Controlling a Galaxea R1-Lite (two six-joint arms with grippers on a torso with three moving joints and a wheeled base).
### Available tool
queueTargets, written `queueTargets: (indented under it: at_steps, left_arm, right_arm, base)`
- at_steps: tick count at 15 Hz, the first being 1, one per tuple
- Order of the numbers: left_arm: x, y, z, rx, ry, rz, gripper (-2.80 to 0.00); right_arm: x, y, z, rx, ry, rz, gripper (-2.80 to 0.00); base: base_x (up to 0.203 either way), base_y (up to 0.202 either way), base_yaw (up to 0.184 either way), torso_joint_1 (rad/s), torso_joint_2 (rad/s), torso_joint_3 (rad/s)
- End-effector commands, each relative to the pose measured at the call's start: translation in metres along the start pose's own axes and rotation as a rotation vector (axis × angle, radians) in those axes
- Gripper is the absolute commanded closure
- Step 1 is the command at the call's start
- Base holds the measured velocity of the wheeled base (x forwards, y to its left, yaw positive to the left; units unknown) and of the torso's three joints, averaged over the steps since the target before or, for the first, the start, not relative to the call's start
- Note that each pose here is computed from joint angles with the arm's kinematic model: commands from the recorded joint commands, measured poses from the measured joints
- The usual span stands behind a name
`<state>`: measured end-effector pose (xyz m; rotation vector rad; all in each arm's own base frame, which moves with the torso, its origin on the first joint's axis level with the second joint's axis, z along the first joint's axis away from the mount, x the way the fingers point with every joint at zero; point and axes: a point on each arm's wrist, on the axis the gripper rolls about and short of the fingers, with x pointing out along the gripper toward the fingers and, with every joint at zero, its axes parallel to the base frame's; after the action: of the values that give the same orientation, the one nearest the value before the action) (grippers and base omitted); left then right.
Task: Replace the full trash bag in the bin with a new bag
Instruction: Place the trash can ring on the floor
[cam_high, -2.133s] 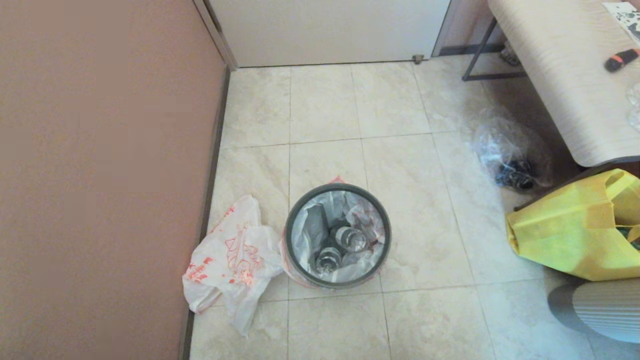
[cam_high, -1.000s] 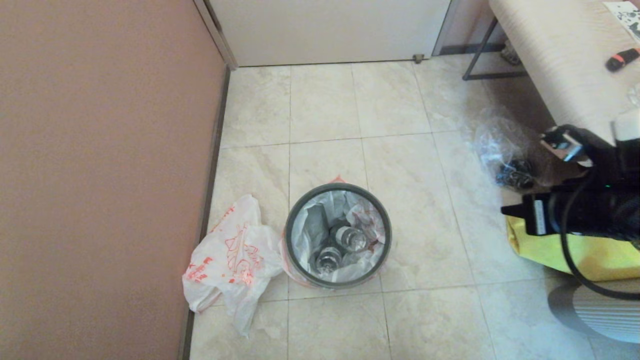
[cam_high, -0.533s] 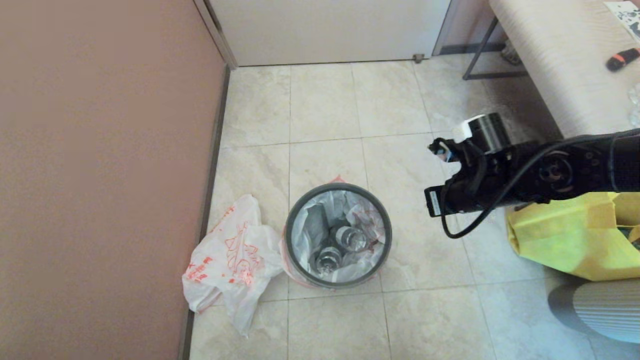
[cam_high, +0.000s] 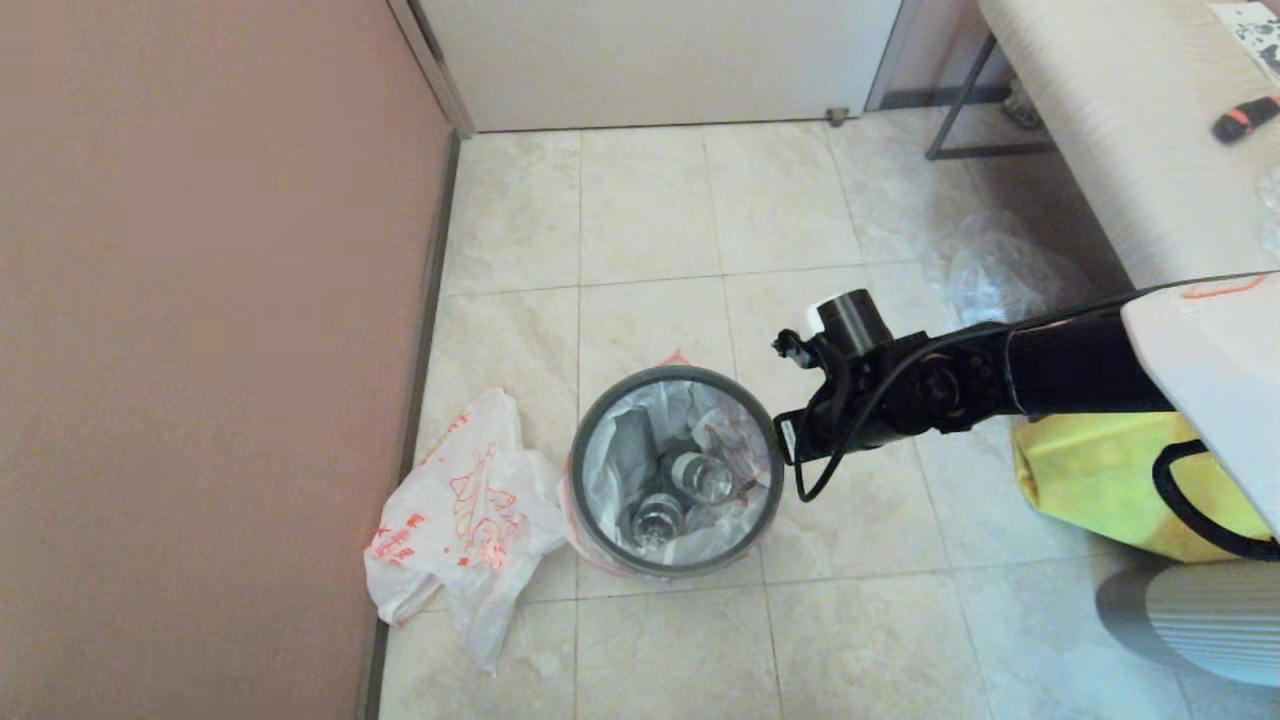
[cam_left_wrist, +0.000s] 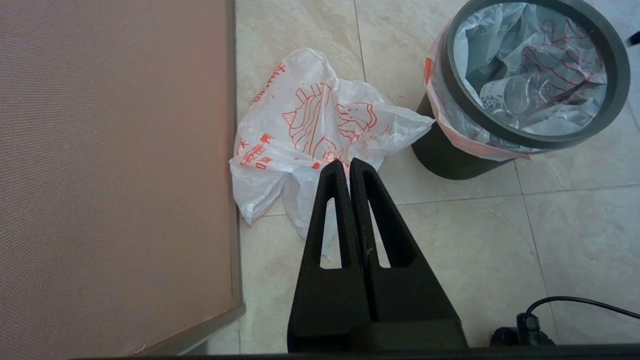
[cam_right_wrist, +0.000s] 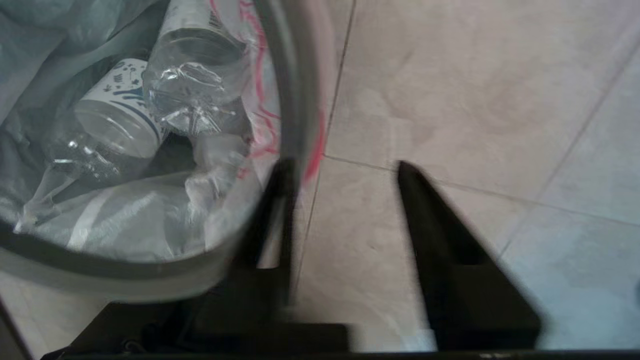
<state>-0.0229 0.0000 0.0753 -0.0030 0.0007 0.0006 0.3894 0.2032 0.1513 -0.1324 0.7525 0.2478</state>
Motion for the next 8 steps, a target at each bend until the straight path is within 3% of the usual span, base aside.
queueTargets:
  at_steps: [1, 3, 4, 8]
  left_arm:
    - [0.000, 0.000, 0.000, 0.000, 0.001, 0.001, 0.00]
    - [0.000, 0.000, 0.000, 0.000, 0.001, 0.001, 0.00]
    - [0.000, 0.000, 0.000, 0.000, 0.001, 0.000, 0.00]
    - [0.000, 0.000, 0.000, 0.000, 0.001, 0.001, 0.00]
  right_arm:
    - [0.017, 0.006, -0.005, -0.010, 0.022, -0.008, -2.80]
    - [0.031, 0.010, -0.003, -0.011, 0.007, -0.061, -2.80]
    - [0.035, 0.010, 0.000, -0.006, -0.014, -0.074, 0.00]
    - [0.035, 0.016, 0.001, -0.011, -0.021, -0.078, 0.00]
  base:
    - [0.000, 0.000, 0.000, 0.000, 0.00, 0.000]
    - [0.000, 0.000, 0.000, 0.000, 0.00, 0.000]
    - [0.000, 0.000, 0.000, 0.000, 0.00, 0.000]
    - [0.000, 0.000, 0.000, 0.000, 0.00, 0.000]
